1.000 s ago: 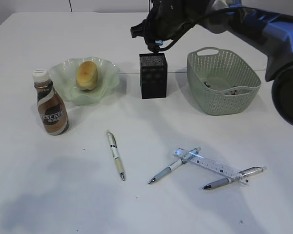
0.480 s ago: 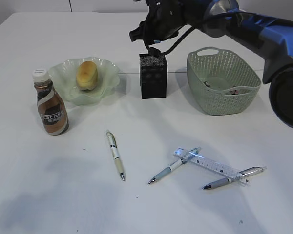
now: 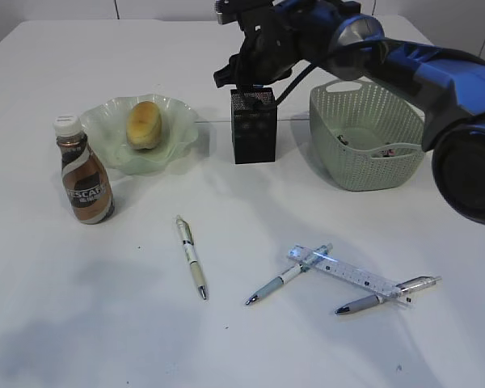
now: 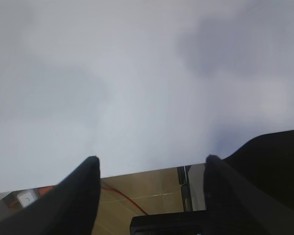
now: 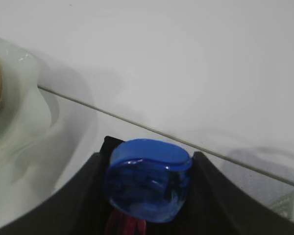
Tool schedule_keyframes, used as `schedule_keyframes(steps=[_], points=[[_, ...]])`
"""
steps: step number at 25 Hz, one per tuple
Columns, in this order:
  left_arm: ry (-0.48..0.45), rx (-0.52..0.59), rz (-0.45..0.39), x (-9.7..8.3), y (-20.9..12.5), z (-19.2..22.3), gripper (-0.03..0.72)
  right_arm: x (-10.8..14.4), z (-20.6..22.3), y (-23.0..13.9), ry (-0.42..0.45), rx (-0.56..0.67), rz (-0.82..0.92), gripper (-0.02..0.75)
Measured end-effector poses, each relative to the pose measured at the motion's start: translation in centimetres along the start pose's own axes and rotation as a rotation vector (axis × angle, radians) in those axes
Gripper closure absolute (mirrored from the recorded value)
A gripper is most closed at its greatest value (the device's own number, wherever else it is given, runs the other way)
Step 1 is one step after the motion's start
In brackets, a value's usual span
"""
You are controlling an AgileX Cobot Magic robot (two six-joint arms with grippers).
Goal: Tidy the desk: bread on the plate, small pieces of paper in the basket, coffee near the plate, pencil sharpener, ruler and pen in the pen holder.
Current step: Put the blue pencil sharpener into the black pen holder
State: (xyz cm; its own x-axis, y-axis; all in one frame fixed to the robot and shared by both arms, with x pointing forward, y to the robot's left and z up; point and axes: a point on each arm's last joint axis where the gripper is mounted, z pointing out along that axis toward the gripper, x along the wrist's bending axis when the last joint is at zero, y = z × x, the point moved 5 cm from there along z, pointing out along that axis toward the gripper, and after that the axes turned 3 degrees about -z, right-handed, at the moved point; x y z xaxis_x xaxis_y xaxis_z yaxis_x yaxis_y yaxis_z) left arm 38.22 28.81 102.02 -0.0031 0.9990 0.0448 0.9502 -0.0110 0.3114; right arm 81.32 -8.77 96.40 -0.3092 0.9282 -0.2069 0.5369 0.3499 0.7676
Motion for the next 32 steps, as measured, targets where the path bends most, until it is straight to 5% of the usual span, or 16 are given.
schedule_keyframes(steps=[32], points=[[0.010,-0.002,0.003,0.1,0.0,0.0,0.222,-0.3,2.0,-1.6,0.048,0.011,0.091,0.342]])
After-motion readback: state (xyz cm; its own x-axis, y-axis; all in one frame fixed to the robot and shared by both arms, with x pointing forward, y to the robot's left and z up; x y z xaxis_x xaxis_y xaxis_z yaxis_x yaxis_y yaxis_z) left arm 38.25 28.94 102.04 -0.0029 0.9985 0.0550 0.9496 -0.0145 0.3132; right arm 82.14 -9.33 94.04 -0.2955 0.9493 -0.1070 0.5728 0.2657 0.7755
